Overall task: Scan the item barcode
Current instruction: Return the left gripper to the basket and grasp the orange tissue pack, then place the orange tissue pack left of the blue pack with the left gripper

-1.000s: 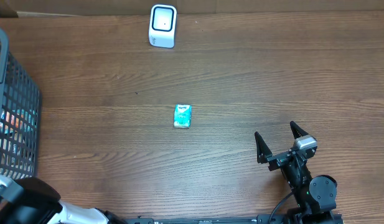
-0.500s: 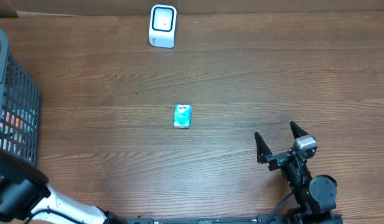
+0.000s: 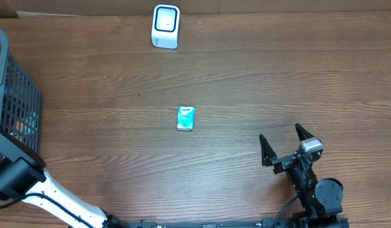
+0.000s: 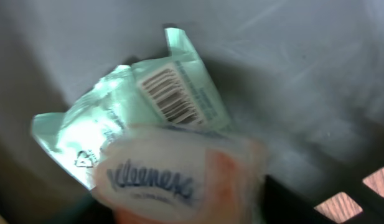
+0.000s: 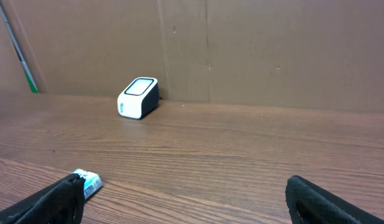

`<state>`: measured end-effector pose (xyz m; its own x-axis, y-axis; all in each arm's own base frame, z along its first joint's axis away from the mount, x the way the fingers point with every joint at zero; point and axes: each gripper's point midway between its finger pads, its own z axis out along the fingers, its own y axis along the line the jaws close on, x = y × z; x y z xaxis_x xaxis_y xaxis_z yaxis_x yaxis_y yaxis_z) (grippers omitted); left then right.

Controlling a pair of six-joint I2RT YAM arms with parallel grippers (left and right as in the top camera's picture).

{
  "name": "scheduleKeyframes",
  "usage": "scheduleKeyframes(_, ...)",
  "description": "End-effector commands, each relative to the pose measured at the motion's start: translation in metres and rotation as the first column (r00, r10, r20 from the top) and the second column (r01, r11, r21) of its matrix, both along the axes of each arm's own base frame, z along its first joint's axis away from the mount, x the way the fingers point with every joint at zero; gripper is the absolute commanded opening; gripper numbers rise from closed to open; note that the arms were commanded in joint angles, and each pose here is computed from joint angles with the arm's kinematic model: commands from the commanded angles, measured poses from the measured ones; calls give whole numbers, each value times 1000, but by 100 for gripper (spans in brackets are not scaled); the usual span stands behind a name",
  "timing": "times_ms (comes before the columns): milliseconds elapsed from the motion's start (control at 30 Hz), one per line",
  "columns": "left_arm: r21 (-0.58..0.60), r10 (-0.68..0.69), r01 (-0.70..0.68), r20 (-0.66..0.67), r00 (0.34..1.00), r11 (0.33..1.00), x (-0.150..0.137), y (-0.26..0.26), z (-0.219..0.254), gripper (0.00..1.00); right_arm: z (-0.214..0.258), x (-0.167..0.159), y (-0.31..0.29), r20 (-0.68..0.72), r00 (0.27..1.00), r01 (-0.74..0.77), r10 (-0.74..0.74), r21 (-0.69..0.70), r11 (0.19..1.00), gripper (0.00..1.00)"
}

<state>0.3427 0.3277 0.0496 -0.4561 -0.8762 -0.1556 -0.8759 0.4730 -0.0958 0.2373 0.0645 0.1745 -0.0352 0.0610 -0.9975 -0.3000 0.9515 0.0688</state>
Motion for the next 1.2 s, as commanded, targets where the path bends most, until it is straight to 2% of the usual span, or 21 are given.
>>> scheduleKeyframes(0, -18, -19, 18, -49, 999, 1000, -6, -5, -14, 23, -2, 1, -1, 2, 1000, 6, -6, 3, 1000, 100)
scheduleKeyframes(33, -22, -20, 18, -53, 998, 1000, -7, -6, -13, 18, -2, 1, -1, 2, 1000, 6, -6, 3, 1000, 100)
scheduleKeyframes(200, -36, -19, 17, -72, 997, 999, -11, -9, 0, 4, -2, 1, -1, 2, 1000, 6, -6, 3, 1000, 100)
scheduleKeyframes(267, -31, -10, 8, -69, 998, 1000, -10, -7, 21, 4, -2, 1, -1, 2, 1000, 6, -6, 3, 1000, 100)
scheduleKeyframes(433, 82, 25, -30, 58, 998, 996, 4, 7, 137, 4, -2, 1, -1, 2, 1000, 6, -6, 3, 1000, 100)
scheduleKeyframes(500, 134, 45, -64, 141, 989, 989, 6, 6, 183, 4, -2, 1, -1, 2, 1000, 6, -6, 3, 1000, 100)
scheduleKeyframes(533, 167, 40, -83, 245, 969, 983, 7, -3, 228, 4, -2, 1, -1, 2, 1000, 6, -6, 3, 1000, 100)
scheduleKeyframes(567, 191, 0, -70, 346, 938, 979, 9, -18, 268, 4, -2, 1, -1, 2, 1000, 6, -6, 3, 1000, 100)
scheduleKeyframes(667, 243, -87, -31, 459, 884, 970, 3, -62, 328, 4, -2, 1, -1, 2, 1000, 6, -6, 3, 1000, 100)
scheduleKeyframes(767, 309, -215, 66, 479, 851, 949, 7, -104, 355, 4, -2, 1, -1, 2, 1000, 6, -6, 3, 1000, 100)
scheduleKeyframes(833, 362, -375, 207, 496, 783, 909, 21, -165, 377, 4, -2, 1, -1, 2, 1000, 6, -6, 3, 1000, 100)
scheduleKeyframes(1000, 396, -573, 419, 478, 665, 817, 45, -261, 382, 4, -2, 1, -1, 2, 1000, 6, -6, 3, 1000, 100)
scheduleKeyframes(1167, 350, -714, 623, 369, 595, 699, 57, -350, 344, 4, -2, 1, -1, 2, 1000, 6, -6, 3, 1000, 100)
